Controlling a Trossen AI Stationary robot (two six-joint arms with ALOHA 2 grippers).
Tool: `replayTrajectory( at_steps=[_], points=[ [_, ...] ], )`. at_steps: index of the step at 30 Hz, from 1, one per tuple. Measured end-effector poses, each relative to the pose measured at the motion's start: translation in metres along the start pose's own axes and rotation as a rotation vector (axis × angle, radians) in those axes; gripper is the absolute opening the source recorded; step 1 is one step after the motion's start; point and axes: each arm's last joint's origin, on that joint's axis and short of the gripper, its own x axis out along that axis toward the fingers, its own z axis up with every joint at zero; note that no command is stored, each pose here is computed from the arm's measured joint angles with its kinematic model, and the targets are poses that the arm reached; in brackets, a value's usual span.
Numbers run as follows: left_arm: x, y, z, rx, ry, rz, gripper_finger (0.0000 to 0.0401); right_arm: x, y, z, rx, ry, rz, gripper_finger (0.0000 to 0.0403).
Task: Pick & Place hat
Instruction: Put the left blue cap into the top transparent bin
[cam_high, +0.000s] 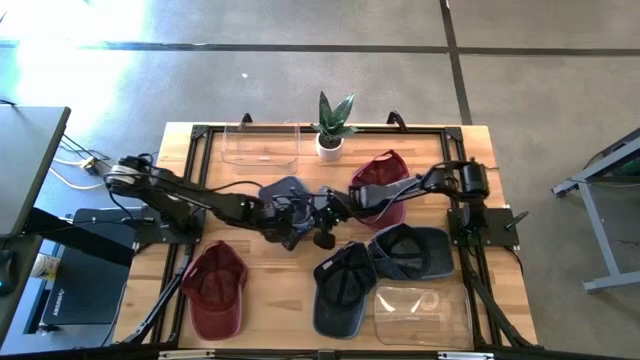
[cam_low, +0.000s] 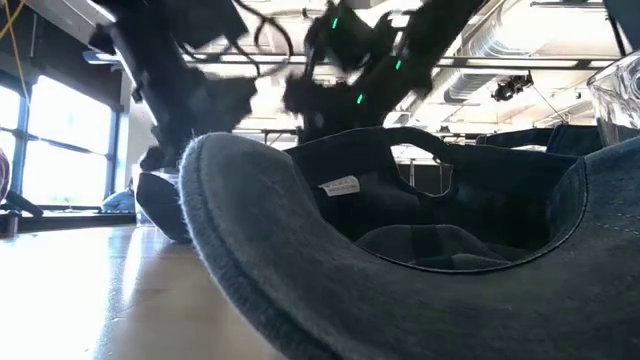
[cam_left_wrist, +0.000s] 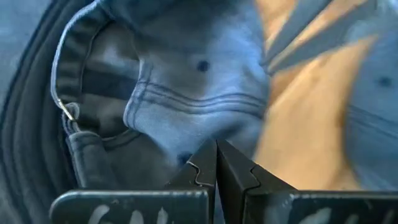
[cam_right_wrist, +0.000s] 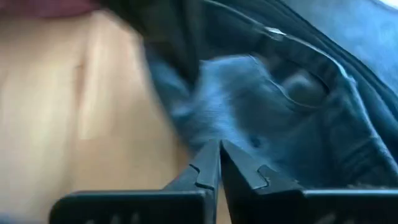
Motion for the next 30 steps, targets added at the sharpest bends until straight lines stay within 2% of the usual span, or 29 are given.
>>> replayTrajectory(
  at_steps=[8,14,18,21,25,28,30],
  points=[
    [0.025,0.007,-0.010,0.048,0.152,0.030,0.0000,0.014,-0.012,-0.021,0.059,0.151,-0.035,0.0003],
    [0.017,0.006,-0.002,0.088,0.244,-0.094,0.0000,0.009,-0.011,-0.027,0.075,0.246,0.016,0.0002],
    [-0.006,0.003,0.017,0.055,0.190,-0.222,0.0000,0.002,-0.009,-0.023,0.115,0.228,0.020,0.0005],
    [-0.013,0.002,0.025,0.024,0.119,-0.249,0.0000,-0.007,-0.006,-0.012,0.117,0.165,0.022,0.0002],
    [-0.006,0.002,0.027,0.012,0.054,-0.204,0.0000,-0.009,-0.005,-0.007,0.115,0.136,0.045,0.0003],
    [0.022,0.006,0.019,-0.001,0.079,-0.104,0.0000,-0.007,-0.003,-0.009,0.112,0.142,0.053,0.0002],
    [0.033,0.008,0.015,-0.008,0.090,-0.077,0.0000,-0.006,-0.004,-0.012,0.097,0.159,0.037,0.0002]
  ],
)
